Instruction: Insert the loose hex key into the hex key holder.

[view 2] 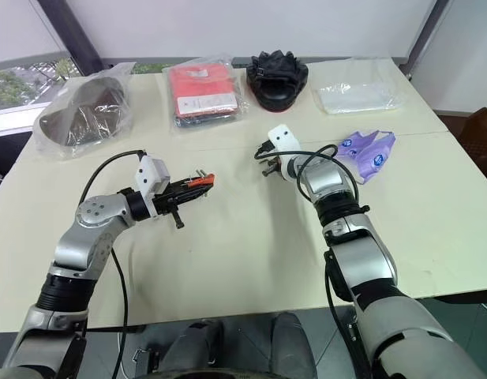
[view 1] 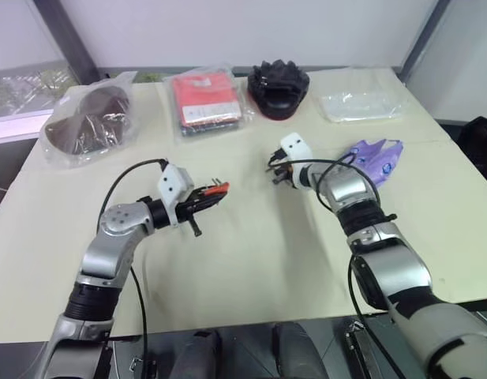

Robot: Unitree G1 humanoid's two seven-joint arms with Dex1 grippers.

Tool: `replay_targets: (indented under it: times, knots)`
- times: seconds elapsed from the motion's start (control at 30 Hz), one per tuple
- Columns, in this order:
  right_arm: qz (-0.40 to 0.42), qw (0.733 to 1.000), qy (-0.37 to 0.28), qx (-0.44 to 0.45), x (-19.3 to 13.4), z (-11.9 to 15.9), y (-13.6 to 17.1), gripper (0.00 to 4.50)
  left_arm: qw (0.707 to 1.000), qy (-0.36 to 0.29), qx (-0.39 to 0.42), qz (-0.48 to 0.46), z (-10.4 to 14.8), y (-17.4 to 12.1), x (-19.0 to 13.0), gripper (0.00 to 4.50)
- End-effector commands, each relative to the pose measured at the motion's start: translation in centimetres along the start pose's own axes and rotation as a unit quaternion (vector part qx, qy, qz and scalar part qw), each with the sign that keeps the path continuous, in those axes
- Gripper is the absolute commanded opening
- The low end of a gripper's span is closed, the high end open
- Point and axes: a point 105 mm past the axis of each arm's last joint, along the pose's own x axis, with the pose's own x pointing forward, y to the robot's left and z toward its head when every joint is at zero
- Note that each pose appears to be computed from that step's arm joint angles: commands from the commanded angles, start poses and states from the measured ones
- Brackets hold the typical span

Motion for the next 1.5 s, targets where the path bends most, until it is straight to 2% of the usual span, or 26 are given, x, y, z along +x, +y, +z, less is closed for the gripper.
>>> replay_targets:
  times: [0.03, 0.13, 0.2, 0.3, 0.37, 0.4, 0.5, 0.57, 0.7, 0.83, 1.07, 1.5]
  knots:
    - [0.014, 0.997, 0.048, 0.059, 0.3, -2.3, 0.2, 0.09, 1.0, -0.018, 0.024, 0.006, 1.0, 0.1, -0.1, 0.0]
    - [0.013, 0.994, 0.034, 0.104, 0.0, -1.5, -0.3, 0.09, 1.0, -0.017, 0.025, 0.007, 0.9, 0.2, -0.1, 0.0]
    - [0.021, 0.992, 0.0, 0.127, -0.4, 0.0, -0.5, 0.09, 1.0, -0.015, 0.025, 0.005, 0.8, 0.3, 0.0, 0.0]
    - [0.014, 0.982, -0.144, 0.123, -1.7, 4.7, -1.4, 0.09, 1.0, -0.009, 0.027, -0.007, 0.6, 0.7, 0.0, 0.0]
    - [0.011, 0.965, -0.236, 0.116, -3.2, 7.3, -1.8, 0.09, 1.0, -0.007, 0.026, -0.015, 0.6, 1.1, 0.2, 0.0]
    - [0.013, 0.959, -0.259, 0.113, -3.6, 7.9, -1.7, 0.09, 0.999, -0.007, 0.026, -0.018, 0.6, 1.3, 0.3, 0.0]
    - [0.09, 0.915, -0.364, 0.148, -6.4, 10.6, -0.1, 0.09, 0.999, -0.024, -0.001, -0.036, 1.2, 2.5, 1.3, 0.0]
    - [0.136, 0.891, -0.402, 0.16, -8.0, 11.2, 1.1, 0.09, 0.997, -0.036, -0.024, -0.056, 1.6, 2.9, 2.1, 0.0]
    - [0.189, 0.87, -0.429, 0.153, -9.6, 11.4, 3.3, 0.09, 0.993, -0.052, -0.06, -0.092, 2.2, 3.3, 3.5, 0.0]
    - [0.209, 0.855, -0.448, 0.155, -10.6, 11.6, 4.4, 0.09, 0.986, -0.069, -0.092, -0.118, 2.7, 3.6, 4.7, 0.0]
    - [0.217, 0.847, -0.459, 0.155, -11.3, 11.5, 5.3, 0.09, 0.983, -0.08, -0.087, -0.138, 3.6, 3.8, 6.2, 0.0]
    - [0.214, 0.851, -0.45, 0.164, -11.1, 10.8, 5.4, 0.09, 0.981, -0.1, -0.07, -0.154, 5.0, 3.3, 7.0, 0.0]
